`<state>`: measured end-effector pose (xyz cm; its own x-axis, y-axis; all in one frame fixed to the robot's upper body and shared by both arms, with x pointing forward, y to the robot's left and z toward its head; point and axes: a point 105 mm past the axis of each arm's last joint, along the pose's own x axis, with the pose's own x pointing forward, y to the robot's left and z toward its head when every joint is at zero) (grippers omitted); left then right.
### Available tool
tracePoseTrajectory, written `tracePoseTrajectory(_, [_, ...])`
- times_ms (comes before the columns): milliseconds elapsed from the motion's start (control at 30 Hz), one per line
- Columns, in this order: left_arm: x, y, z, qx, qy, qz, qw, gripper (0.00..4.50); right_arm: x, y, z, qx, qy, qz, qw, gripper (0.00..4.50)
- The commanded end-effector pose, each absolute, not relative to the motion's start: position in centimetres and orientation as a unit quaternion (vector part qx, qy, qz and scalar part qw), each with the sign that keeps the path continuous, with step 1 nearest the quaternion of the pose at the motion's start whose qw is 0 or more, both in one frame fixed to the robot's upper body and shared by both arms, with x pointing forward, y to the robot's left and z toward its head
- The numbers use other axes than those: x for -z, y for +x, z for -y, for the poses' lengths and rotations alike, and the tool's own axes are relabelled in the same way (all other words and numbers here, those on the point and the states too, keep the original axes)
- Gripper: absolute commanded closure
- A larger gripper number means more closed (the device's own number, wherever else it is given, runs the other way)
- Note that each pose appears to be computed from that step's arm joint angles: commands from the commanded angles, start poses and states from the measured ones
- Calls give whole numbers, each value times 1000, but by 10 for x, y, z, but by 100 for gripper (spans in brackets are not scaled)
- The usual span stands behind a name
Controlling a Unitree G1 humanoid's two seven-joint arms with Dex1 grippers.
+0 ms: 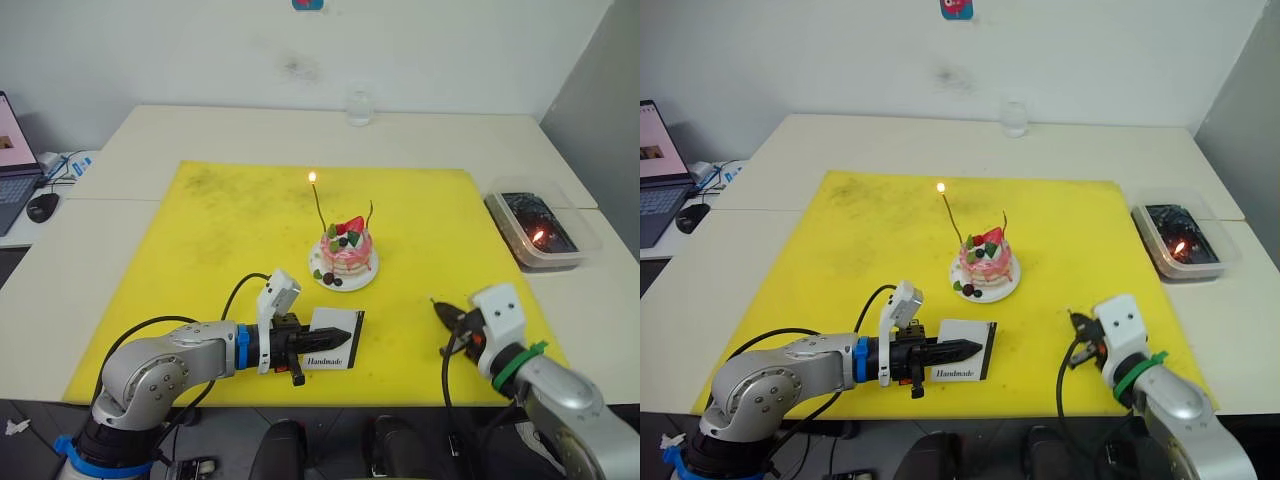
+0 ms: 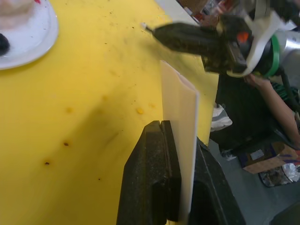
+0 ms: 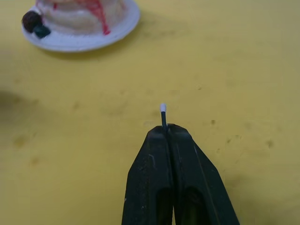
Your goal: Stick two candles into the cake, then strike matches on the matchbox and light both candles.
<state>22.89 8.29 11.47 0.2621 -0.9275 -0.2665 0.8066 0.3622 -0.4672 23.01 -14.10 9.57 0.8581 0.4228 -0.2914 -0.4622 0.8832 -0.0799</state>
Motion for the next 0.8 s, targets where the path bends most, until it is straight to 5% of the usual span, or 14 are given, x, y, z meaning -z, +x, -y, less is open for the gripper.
tracePoseTrajectory(33, [-122, 229, -82, 564, -113, -241, 782, 450, -98, 230, 133, -239, -82, -89, 963, 448])
tracePoseTrajectory(233, [-123, 229, -82, 566, -110, -240, 781, 450, -85, 239, 137, -212, -66, -75, 972, 448])
tracePoseTrajectory(433, [-124, 229, -83, 565, -108, -240, 782, 450, -87, 244, 139, -214, -84, -62, 971, 286])
tracePoseTrajectory(800, [-126, 229, -81, 567, -108, -238, 781, 450, -84, 244, 136, -225, -98, -62, 967, 286])
